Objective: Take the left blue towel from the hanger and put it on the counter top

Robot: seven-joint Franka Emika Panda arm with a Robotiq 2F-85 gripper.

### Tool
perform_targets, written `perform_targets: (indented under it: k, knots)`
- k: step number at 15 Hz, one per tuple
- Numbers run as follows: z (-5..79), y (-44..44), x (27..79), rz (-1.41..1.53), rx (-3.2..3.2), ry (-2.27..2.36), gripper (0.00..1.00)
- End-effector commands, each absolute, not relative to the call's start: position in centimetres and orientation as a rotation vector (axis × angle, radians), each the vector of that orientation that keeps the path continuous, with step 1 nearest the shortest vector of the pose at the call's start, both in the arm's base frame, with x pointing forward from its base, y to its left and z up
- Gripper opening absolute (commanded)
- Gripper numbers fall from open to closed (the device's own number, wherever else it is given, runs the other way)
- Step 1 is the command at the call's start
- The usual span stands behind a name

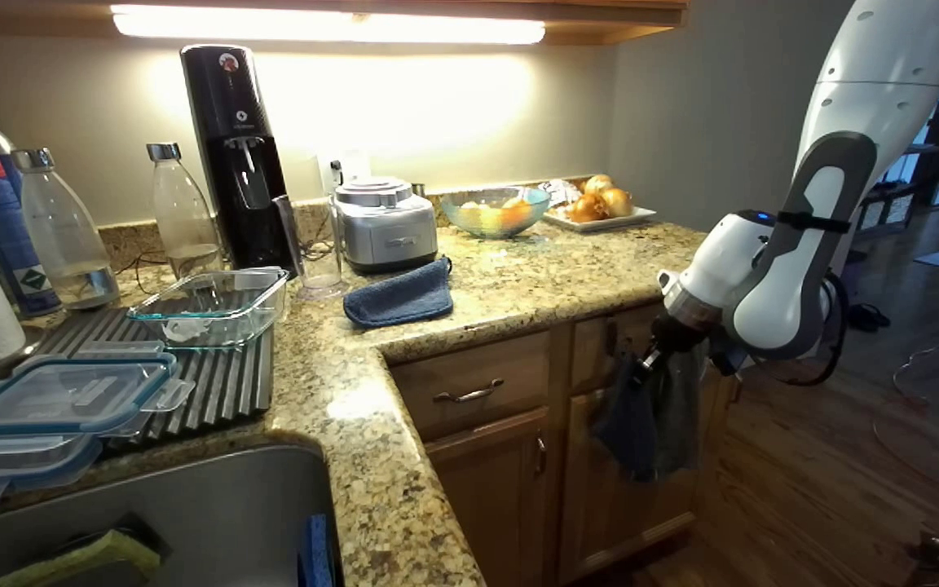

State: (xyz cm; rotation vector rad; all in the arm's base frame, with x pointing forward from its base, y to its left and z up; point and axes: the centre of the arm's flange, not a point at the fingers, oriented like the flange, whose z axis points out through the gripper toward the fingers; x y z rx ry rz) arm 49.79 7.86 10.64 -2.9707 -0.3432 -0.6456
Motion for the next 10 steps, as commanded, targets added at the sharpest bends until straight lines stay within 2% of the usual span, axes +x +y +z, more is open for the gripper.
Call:
perform_targets:
  k: [1, 10]
  knots:
    - [12.1, 8.0, 45.7, -0.711, -2.986, -0.355, 0.09]
    - [16.2, 7.3, 42.8, -0.608, -3.045, -0.356, 0.08]
